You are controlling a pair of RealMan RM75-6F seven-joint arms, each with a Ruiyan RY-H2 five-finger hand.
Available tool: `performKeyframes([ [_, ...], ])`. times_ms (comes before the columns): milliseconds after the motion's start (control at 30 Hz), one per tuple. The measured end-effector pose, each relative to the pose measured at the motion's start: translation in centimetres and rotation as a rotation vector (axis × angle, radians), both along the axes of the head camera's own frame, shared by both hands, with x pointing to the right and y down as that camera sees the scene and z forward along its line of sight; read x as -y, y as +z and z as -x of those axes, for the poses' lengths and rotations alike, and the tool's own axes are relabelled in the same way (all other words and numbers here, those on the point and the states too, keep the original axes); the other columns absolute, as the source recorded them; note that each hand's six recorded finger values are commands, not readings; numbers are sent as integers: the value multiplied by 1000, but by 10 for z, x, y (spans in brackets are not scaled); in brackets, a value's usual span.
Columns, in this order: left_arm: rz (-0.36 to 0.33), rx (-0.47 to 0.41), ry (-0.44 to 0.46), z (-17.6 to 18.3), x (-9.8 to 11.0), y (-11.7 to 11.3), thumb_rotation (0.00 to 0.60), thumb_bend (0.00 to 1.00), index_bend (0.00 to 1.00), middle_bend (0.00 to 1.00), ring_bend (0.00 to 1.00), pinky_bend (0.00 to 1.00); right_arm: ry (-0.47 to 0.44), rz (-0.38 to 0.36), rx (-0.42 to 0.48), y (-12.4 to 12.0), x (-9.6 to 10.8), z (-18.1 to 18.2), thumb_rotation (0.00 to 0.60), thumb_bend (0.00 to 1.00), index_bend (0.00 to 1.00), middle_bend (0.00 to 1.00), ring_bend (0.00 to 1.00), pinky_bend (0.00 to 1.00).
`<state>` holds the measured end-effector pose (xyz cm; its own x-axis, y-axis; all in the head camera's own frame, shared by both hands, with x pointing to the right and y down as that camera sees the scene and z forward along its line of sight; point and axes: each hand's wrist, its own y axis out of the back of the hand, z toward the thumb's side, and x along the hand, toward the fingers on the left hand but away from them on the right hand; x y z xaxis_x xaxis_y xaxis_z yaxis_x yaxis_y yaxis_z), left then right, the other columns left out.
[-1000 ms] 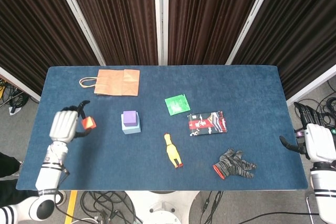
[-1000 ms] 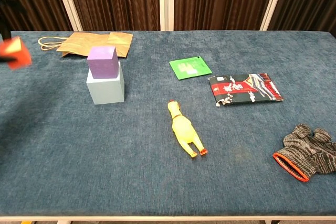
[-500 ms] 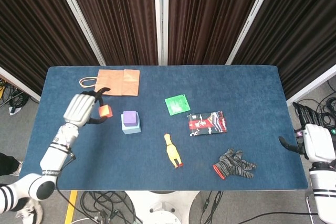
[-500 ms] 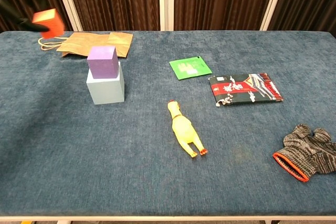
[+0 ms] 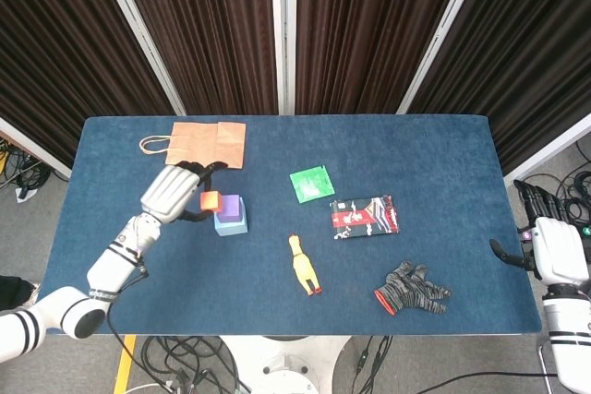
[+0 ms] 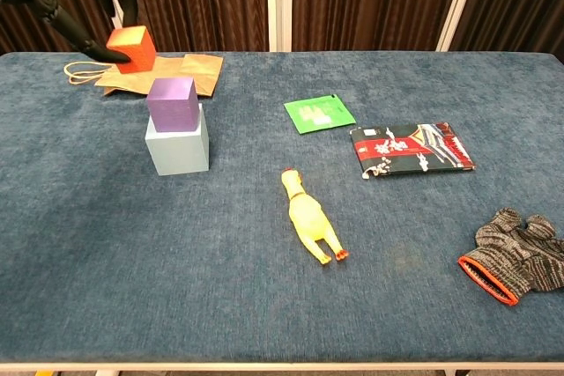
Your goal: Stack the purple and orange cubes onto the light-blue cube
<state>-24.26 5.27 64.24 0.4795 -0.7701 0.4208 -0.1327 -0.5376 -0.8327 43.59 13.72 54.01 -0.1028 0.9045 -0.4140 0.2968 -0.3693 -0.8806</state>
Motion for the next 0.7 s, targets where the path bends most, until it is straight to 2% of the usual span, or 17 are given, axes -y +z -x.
performKeyframes([
  [700,31,4,38,-24,6,20,600,260,247,634,376,371,6,3,4,0,2,-1,600,159,20,70,0,0],
])
